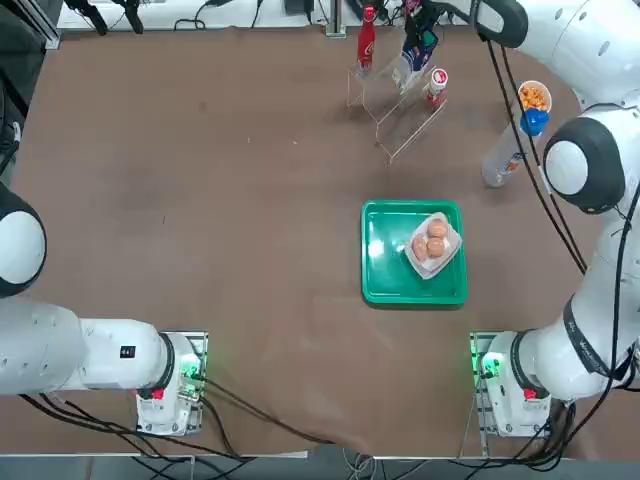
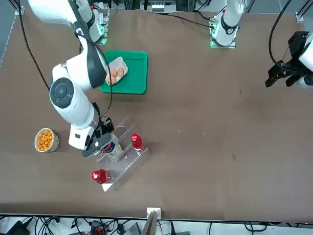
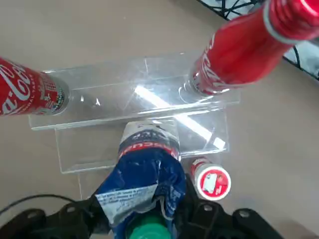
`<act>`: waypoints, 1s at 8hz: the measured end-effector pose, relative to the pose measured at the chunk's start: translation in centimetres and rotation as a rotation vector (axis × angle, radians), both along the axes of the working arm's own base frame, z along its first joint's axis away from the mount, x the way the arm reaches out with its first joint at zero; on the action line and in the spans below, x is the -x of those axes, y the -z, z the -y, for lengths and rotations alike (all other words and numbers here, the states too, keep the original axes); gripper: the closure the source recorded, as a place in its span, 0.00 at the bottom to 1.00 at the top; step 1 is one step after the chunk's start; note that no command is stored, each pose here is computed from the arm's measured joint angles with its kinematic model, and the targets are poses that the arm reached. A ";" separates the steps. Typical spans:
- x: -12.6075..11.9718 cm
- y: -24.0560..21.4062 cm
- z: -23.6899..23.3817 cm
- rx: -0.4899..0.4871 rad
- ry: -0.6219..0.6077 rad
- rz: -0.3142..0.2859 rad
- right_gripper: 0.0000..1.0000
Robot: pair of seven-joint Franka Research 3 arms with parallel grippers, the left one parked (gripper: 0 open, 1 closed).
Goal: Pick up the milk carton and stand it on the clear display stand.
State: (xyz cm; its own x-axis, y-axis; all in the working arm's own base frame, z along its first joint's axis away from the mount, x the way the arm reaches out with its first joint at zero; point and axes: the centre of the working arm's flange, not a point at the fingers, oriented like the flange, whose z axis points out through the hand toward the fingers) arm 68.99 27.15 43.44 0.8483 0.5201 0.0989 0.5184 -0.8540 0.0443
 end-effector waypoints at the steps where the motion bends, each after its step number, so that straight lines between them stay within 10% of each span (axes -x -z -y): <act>1: 0.1 0.1 -0.4 0.005 -0.005 0.006 0.33; 4: 0.0 0.6 -0.7 0.009 -0.007 0.008 0.03; 8: -0.7 -1.5 -0.4 -0.006 0.003 0.053 0.00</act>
